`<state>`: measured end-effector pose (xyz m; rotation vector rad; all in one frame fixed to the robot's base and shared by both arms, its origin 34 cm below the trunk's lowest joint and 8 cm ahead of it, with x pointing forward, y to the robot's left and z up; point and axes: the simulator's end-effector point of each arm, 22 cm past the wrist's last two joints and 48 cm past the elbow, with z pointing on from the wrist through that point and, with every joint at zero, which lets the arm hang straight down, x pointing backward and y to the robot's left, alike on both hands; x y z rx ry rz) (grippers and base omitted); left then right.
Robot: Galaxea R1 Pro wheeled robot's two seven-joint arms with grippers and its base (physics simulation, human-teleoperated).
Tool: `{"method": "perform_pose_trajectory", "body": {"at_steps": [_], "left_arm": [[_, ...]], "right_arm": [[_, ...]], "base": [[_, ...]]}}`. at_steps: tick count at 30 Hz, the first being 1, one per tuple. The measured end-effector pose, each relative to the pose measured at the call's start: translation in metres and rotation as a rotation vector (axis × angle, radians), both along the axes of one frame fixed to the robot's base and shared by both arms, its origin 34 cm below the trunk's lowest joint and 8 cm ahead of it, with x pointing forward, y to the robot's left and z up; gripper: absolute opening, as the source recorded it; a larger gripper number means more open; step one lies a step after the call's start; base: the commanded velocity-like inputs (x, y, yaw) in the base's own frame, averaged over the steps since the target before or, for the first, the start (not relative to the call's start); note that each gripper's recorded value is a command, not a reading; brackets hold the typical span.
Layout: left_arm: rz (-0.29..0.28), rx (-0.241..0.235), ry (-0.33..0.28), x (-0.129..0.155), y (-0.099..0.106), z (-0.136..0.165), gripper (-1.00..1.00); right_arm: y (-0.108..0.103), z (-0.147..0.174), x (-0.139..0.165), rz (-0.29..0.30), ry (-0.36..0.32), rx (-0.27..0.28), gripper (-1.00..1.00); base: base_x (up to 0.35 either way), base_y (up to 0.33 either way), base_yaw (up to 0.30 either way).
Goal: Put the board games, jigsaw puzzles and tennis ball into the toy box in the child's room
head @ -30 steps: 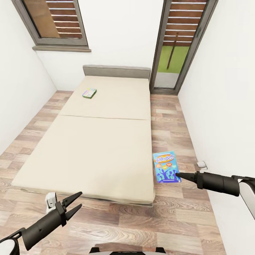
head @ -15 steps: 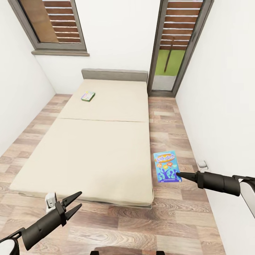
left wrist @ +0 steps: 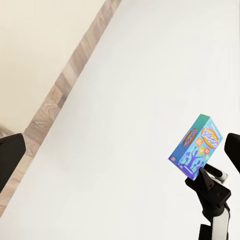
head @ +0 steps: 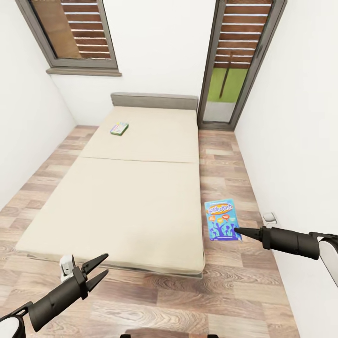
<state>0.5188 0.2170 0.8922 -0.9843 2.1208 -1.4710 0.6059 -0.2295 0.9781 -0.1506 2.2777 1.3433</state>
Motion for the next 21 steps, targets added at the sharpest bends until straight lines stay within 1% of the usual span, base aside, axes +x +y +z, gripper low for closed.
{"method": "perform_pose_trajectory", "body": {"at_steps": [8, 21], "left_arm": [[0.002, 0.0, -0.007, 0.001, 0.0004, 0.0028, 1.0], [0.002, -0.001, -0.018, 0.0022, 0.0006, 0.0071, 1.0]], "right_arm": [[-0.0005, 0.0032, 0.0008, -0.001, -0.008, -0.002, -1.0], [-0.0002, 0.0077, 0.001, 0.002, -0.019, -0.006, -1.0]], "base": [[0.0, 0.0, 0.21], [0.0, 0.0, 0.258]]}}
